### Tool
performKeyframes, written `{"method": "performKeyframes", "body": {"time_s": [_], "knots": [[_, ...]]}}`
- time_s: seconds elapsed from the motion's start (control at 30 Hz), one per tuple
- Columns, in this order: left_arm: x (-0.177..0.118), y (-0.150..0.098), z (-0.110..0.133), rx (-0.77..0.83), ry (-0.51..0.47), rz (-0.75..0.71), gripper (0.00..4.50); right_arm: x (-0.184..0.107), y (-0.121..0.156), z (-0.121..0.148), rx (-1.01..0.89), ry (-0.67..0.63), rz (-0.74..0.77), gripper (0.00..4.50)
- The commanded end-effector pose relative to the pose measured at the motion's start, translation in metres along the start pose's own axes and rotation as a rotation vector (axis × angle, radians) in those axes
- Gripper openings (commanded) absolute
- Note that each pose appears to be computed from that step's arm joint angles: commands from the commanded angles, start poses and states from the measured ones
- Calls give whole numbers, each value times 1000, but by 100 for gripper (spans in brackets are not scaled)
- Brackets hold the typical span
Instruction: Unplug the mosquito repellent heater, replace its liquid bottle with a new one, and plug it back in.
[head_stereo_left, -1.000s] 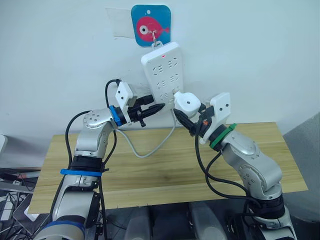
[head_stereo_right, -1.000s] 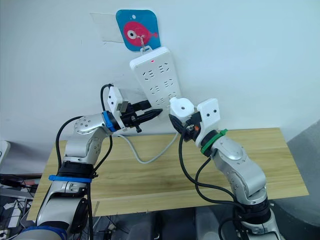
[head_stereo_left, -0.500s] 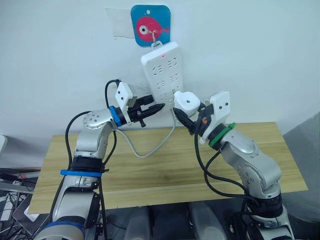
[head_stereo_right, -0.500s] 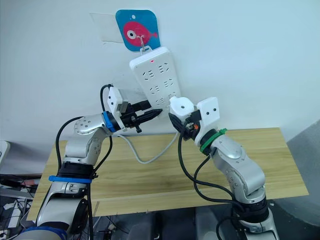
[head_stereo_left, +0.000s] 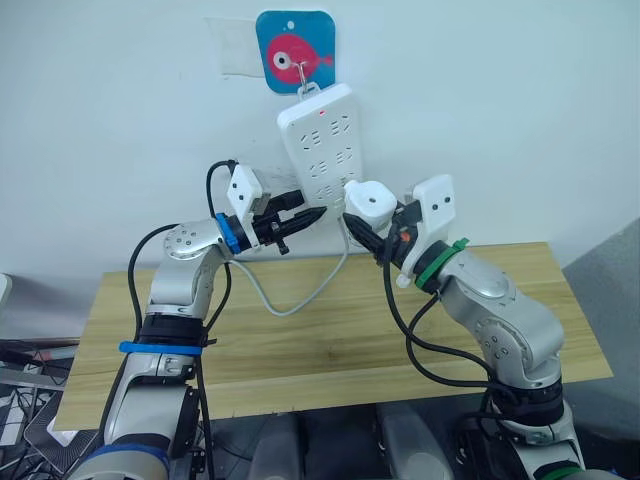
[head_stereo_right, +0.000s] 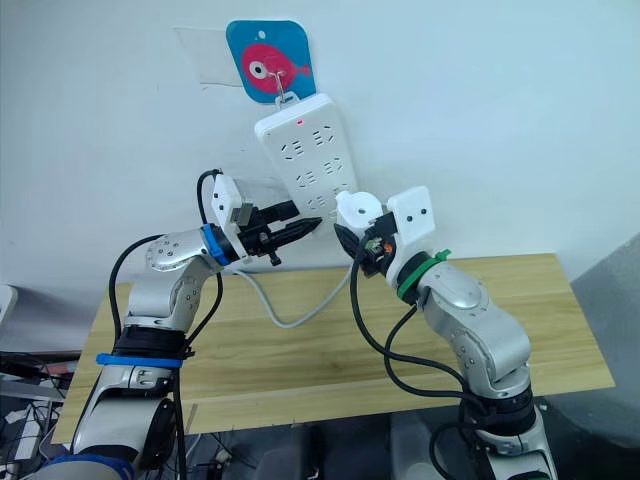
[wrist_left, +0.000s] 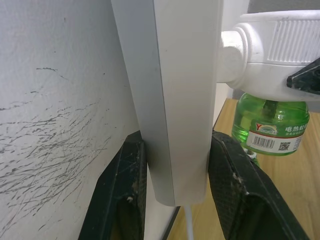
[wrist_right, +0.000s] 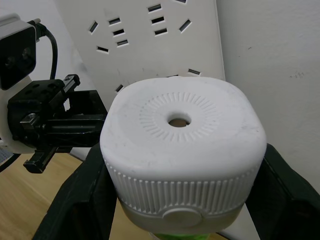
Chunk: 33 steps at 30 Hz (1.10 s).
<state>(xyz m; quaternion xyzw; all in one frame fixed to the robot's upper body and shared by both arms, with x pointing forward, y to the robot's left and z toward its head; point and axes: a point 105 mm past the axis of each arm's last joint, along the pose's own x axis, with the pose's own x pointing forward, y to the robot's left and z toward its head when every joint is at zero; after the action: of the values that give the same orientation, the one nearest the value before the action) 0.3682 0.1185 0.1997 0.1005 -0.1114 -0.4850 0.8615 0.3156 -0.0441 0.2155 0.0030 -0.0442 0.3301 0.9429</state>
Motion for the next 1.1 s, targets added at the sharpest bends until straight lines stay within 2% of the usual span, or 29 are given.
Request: {"method": "performKeyframes", "body": {"time_s": [0.03,0.17,0.6,0.83,0.97,1.1], "knots": [[8,-9,13,50,-41,-40,136,7,8,15,-7,-48,1,298],[8,-10,13,49,-40,-39,136,8,12,15,-2,-47,7,298],[7,-10,12,48,-37,-41,136,10,7,17,-156,-43,8,298],[6,-11,12,49,-39,-41,136,14,6,27,72,-91,-11,298],[6,-12,12,49,-39,-40,136,14,9,27,32,-71,2,298],[6,-12,12,49,-39,-39,136,13,10,23,-89,-49,13,298]]}}
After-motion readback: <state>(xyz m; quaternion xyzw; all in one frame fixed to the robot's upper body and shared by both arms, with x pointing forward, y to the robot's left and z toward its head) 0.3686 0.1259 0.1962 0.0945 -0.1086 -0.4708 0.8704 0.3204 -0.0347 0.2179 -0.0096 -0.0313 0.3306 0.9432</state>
